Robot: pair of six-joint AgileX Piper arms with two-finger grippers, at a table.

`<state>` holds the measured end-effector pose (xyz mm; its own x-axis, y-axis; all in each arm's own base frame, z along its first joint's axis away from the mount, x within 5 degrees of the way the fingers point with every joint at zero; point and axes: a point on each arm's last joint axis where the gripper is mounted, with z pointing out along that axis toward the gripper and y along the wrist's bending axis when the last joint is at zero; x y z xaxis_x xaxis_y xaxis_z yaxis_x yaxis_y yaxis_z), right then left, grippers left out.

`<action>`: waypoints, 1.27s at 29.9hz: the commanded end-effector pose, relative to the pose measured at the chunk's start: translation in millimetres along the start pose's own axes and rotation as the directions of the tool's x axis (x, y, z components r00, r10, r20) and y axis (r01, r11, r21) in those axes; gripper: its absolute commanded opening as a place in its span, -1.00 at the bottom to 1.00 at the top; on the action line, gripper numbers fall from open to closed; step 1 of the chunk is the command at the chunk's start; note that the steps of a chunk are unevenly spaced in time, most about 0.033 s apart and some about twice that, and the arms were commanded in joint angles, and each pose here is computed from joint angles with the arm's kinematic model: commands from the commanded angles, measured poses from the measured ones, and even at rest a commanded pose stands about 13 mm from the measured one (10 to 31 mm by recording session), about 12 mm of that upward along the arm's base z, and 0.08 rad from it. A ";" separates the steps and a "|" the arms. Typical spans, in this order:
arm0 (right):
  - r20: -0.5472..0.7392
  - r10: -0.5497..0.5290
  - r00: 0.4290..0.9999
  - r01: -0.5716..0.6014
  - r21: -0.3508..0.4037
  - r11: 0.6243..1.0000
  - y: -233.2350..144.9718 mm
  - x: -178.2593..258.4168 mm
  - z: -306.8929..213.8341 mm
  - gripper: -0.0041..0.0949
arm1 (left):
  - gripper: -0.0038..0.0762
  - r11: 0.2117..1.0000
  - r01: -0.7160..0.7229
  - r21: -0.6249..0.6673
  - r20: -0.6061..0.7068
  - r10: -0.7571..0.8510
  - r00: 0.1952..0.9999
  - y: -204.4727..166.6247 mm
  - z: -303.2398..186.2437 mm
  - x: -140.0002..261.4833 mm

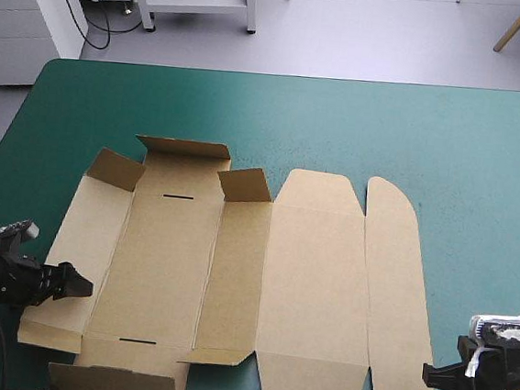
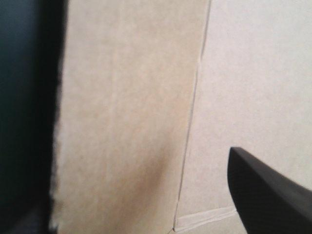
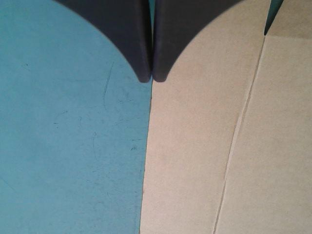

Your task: Fold the box

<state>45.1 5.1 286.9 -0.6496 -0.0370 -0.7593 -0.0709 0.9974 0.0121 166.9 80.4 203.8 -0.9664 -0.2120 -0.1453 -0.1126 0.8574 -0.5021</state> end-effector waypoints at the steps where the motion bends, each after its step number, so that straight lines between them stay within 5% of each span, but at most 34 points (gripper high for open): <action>1: 0.071 -0.008 0.997 0.008 0.007 1.000 -0.3 -10.6 -3.9 -0.96 | 0.50 0.996 -0.014 0.092 0.002 0.013 1.000 -10.4 -5.0 -1.6; 12: 0.071 -0.011 0.997 0.010 0.005 1.000 -0.2 -10.6 -3.9 -0.96 | 0.32 0.993 -0.026 0.118 -0.026 0.030 0.999 -12.6 -5.3 1.1; 25: 0.071 -0.010 0.997 0.009 0.004 1.000 0.0 -10.6 -3.9 -0.96 | -0.91 0.995 -0.035 0.098 -0.048 0.040 0.998 -11.0 -5.0 3.0; 38: 0.071 -0.010 0.997 0.009 0.004 1.000 0.0 -10.6 -3.9 -0.96 | -0.92 0.985 -0.094 0.144 -0.055 0.103 0.993 -28.7 2.5 -3.9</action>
<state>45.1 5.4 286.9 -0.6491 -0.0421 -0.7595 -0.0763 0.9970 0.0099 170.9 69.4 204.6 -0.9818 -0.1204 -0.1466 -0.0265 0.8523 -0.5224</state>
